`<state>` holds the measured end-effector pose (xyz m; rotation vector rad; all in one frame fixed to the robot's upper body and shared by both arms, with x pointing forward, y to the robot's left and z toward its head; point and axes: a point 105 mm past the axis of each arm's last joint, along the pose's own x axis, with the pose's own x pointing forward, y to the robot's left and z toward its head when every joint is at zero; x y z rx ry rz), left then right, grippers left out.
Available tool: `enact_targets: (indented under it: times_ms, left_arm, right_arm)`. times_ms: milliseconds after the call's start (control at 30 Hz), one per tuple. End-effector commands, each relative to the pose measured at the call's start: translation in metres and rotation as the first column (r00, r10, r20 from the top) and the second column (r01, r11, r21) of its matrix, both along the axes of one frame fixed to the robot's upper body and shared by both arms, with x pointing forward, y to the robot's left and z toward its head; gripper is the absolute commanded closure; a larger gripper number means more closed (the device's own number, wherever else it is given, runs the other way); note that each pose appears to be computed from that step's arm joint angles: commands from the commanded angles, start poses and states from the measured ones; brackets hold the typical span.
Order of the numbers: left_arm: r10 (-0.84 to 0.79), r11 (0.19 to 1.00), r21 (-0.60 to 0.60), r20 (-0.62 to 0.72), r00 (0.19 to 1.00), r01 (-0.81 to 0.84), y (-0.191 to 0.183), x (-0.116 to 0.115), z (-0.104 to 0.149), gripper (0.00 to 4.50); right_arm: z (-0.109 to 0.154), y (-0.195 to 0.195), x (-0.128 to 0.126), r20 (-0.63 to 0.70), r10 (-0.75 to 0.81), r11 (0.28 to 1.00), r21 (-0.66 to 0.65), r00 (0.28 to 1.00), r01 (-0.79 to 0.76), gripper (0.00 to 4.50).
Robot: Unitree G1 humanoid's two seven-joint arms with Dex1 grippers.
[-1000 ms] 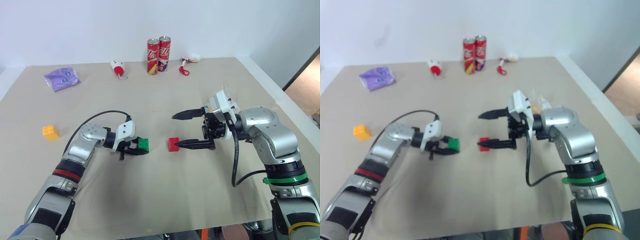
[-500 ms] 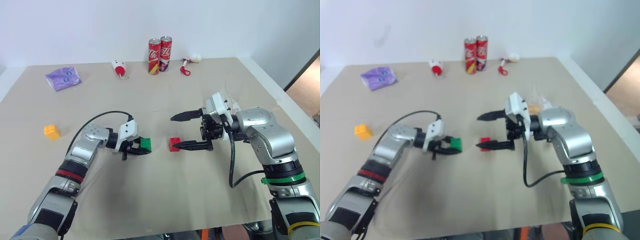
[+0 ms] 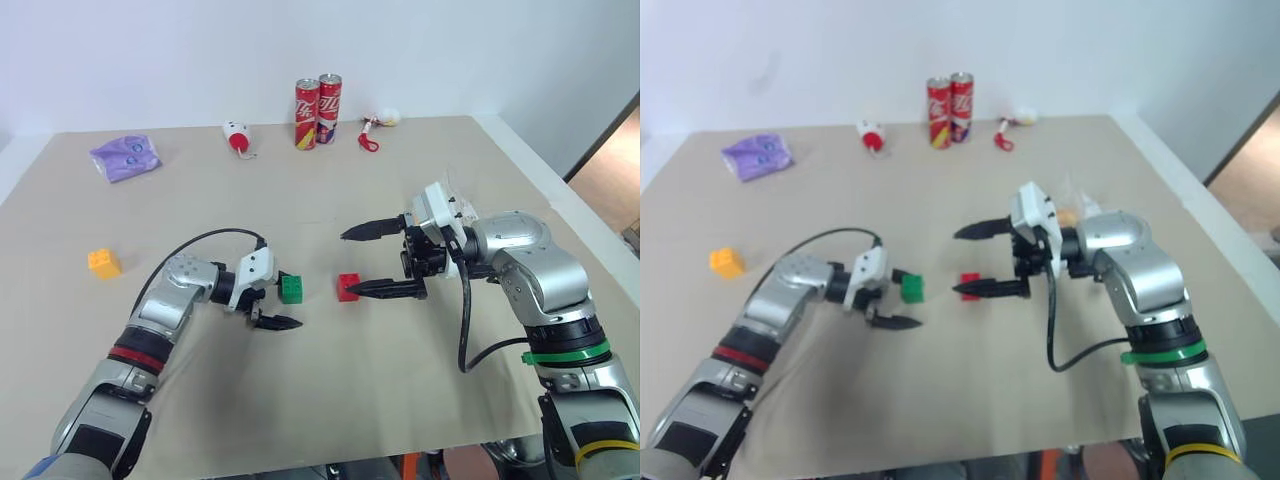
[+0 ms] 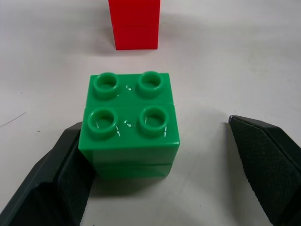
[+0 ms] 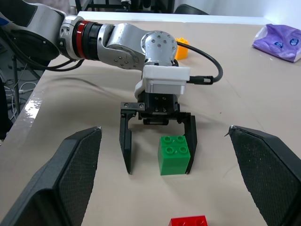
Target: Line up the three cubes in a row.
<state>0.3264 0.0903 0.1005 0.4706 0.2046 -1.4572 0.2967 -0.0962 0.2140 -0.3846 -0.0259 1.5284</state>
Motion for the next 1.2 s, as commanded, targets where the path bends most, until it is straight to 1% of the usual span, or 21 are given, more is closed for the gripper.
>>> enact_targets:
  times_ms: [33, 167, 200, 333, 433, 500, 600, 667, 700, 767, 833, 900, 1033, 1100, 1200]
  left_arm:
    - [0.096, 0.995, 0.035, 0.026, 0.995, -0.097, 0.024, 0.008, 0.001, 0.02]
    - [0.18, 0.982, 0.05, 0.052, 0.982, -0.182, 0.053, 0.013, 0.006, 0.02]
    - [0.213, 0.974, 0.061, 0.06, 0.975, -0.216, 0.066, 0.013, 0.006, 0.02]
    - [0.292, 0.951, 0.082, 0.087, 0.953, -0.299, 0.099, 0.01, 0.01, 0.02]
    - [0.352, 0.932, 0.061, 0.09, 0.932, -0.357, 0.121, 0.001, 0.02, 0.02]
    - [0.362, 0.929, 0.046, 0.081, 0.929, -0.366, 0.124, -0.005, 0.025, 0.02]
    - [0.361, 0.932, 0.021, 0.041, 0.932, -0.362, 0.126, -0.026, 0.034, 0.02]
    - [0.405, 0.914, -0.027, 0.026, 0.914, -0.404, 0.126, -0.034, 0.041, 0.02]
    - [0.447, 0.893, -0.066, 0.021, 0.894, -0.445, 0.127, -0.036, 0.046, 0.02]
    - [0.525, 0.843, -0.134, -0.001, 0.851, -0.521, 0.127, -0.04, 0.052, 0.02]
    - [0.619, 0.774, -0.169, -0.002, 0.785, -0.61, 0.132, -0.043, 0.053, 0.02]
    - [0.697, 0.706, -0.179, 0.008, 0.717, -0.685, 0.137, -0.047, 0.047, 0.02]
    - [0.839, 0.536, -0.194, 0.013, 0.544, -0.822, 0.147, -0.051, 0.031, 0.02]
    - [0.901, 0.427, -0.204, 0.014, 0.434, -0.881, 0.152, -0.051, 0.026, 0.02]
    - [0.976, 0.209, -0.229, -0.017, 0.218, -0.951, 0.164, -0.049, 0.022, 0.02]
  right_arm:
    - [0.013, 0.001, -0.002, 0.047, 0.016, 1.0, 0.011, 0.999, -0.016, 0.0]
    - [0.014, 0.001, -0.002, 0.045, 0.019, 1.0, 0.011, 0.999, -0.02, 0.0]
    - [0.015, 0.001, -0.002, 0.045, 0.022, 1.0, 0.012, 0.999, -0.022, 0.0]
    - [0.016, 0.002, -0.002, 0.044, 0.032, 0.999, 0.012, 0.999, -0.032, 0.0]
    - [0.019, 0.005, -0.001, 0.043, 0.049, 0.999, 0.015, 0.998, -0.049, 0.0]
    - [0.02, 0.005, -0.001, 0.043, 0.055, 0.998, 0.015, 0.998, -0.056, 0.0]
    - [0.022, 0.009, 0.001, 0.048, 0.067, 0.998, 0.019, 0.997, -0.068, 0.0]
    - [0.024, 0.015, 0.006, 0.07, 0.057, 0.998, 0.033, 0.996, -0.059, 0.0]
    - [0.026, 0.019, 0.01, 0.092, 0.038, 0.998, 0.044, 0.995, -0.042, 0.0]
    - [0.029, 0.028, 0.02, 0.113, -0.009, 0.998, 0.066, 0.994, 0.002, 0.0]
    - [0.031, 0.041, 0.029, 0.113, -0.054, 0.994, 0.098, 0.992, 0.043, 0.0]
    - [0.031, 0.051, 0.028, 0.105, -0.039, 0.993, 0.117, 0.994, 0.026, 0.0]
    - [0.027, 0.068, 0.029, 0.106, -0.019, 0.992, 0.129, 0.994, 0.005, 0.0]
    - [0.029, 0.077, 0.032, 0.104, -0.019, 0.991, 0.137, 0.994, 0.005, 0.0]
    - [0.033, 0.084, 0.033, 0.111, -0.005, 0.988, 0.153, 0.994, -0.012, 0.0]
